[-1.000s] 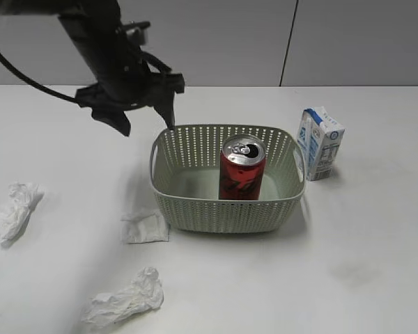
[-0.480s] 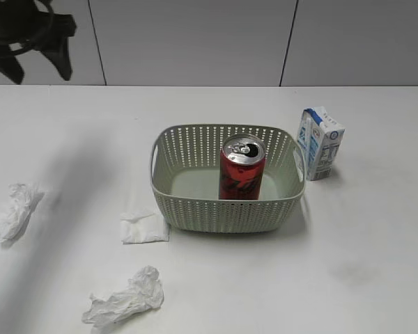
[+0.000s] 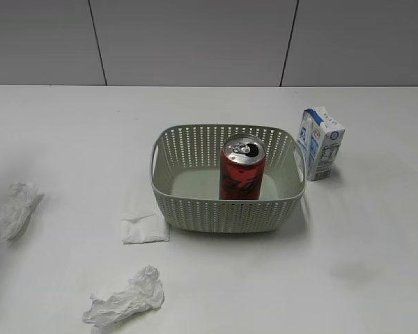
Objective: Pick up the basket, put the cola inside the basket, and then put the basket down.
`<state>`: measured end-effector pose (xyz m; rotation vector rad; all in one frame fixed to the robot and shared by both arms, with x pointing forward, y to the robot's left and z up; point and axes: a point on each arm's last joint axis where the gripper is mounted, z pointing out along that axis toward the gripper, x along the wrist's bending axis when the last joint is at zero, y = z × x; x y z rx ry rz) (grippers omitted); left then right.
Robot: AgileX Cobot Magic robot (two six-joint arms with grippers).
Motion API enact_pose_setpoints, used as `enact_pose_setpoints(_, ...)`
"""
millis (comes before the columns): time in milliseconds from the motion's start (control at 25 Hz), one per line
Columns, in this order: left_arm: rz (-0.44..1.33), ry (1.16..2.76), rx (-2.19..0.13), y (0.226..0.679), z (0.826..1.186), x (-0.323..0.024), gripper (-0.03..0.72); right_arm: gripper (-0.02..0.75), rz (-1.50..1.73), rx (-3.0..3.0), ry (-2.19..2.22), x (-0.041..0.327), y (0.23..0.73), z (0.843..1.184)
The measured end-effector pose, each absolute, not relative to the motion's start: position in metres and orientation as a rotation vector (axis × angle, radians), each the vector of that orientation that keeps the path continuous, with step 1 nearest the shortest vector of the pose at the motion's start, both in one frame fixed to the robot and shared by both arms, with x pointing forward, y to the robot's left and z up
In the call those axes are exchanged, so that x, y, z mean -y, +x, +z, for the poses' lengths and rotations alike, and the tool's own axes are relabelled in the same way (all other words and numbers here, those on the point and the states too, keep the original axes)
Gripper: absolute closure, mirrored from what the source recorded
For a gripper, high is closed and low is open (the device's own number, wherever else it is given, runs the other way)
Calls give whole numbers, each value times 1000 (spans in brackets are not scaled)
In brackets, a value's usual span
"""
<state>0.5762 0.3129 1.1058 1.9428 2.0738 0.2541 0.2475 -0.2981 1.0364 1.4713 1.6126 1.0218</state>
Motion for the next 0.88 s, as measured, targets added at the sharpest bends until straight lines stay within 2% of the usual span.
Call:
enact_pose_setpoints(200, 315, 1956, -2042, 514, 1117, -311, 99, 146, 1022, -1613, 1471, 298, 248, 1036)
enact_pose_setpoints(360, 371, 1939, -2017, 463, 1112, -309, 99, 146, 1028, -1614, 1473, 298, 247, 1036)
enact_pose_setpoints(880, 475, 1882, -1955, 327, 1046, -302, 99, 147, 1028, -1614, 1473, 298, 247, 1036)
